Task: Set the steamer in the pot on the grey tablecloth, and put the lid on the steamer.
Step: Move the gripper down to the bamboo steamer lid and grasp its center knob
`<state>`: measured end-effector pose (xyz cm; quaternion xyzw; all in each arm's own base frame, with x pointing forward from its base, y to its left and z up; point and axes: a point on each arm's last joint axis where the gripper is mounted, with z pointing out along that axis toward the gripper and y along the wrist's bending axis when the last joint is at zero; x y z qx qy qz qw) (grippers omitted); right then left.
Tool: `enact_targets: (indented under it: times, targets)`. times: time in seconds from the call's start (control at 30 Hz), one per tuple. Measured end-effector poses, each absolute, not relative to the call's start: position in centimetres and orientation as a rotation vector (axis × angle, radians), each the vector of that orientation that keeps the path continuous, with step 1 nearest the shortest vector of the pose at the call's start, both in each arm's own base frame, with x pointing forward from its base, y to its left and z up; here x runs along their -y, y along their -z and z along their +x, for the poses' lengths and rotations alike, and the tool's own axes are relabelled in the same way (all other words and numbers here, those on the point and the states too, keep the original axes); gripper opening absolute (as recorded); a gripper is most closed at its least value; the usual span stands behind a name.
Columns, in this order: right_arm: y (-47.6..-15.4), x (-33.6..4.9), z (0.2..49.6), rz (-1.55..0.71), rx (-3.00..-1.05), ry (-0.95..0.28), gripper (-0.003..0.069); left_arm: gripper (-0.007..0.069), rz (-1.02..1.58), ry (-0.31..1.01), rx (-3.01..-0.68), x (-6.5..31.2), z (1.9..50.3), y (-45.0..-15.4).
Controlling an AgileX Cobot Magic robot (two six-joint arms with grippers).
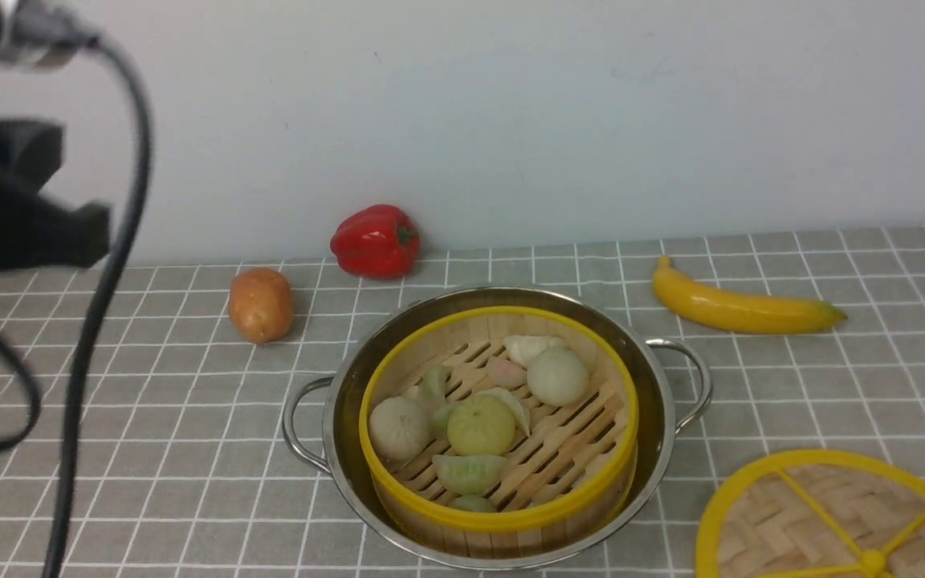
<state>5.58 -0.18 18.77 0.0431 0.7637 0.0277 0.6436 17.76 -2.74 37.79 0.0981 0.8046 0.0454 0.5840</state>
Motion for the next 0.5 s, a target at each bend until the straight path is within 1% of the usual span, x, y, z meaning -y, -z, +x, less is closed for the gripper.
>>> enact_targets:
  times: [0.03, 0.13, 0.2, 0.27, 0.3, 0.33, 0.37, 0.5]
  targets:
    - [-18.8, 0.2, 5.6, 0.098, -1.739, -0.063, 0.0243, 0.0012, 0.155, -0.139, -1.888, 1.3, 16.5, -35.8]
    - [-18.8, 0.2, 5.6, 0.098, -1.739, -0.063, 0.0243, 0.0022, 0.01, -0.182, -1.921, -0.8, 13.5, -31.8]
    - [-18.8, 0.2, 5.6, 0.098, -1.739, -0.063, 0.0243, 0.0022, -0.056, -0.193, -1.931, -1.4, 12.1, -29.9]
    - [-18.8, 0.2, 5.6, 0.098, -1.739, -0.063, 0.0243, 0.0027, -0.154, -0.199, -1.937, -2.0, 10.0, -27.0]
    - [-18.8, 0.2, 5.6, 0.098, -1.739, -0.063, 0.0243, 0.0028, -0.157, -0.201, -1.937, -2.0, 9.9, -26.8]
    - [-18.8, 0.2, 5.6, 0.098, -1.739, -0.063, 0.0243, 0.0034, -0.196, -0.195, -1.935, -2.1, 8.9, -25.2]
    - [-18.8, 0.2, 5.6, 0.098, -1.739, -0.063, 0.0243, 0.0034, -0.199, -0.193, -1.934, -2.1, 8.7, -25.0]
    - [-18.8, 0.2, 5.6, 0.098, -1.739, -0.063, 0.0243, 0.0043, -0.234, -0.162, -1.903, -2.0, 7.1, -22.1]
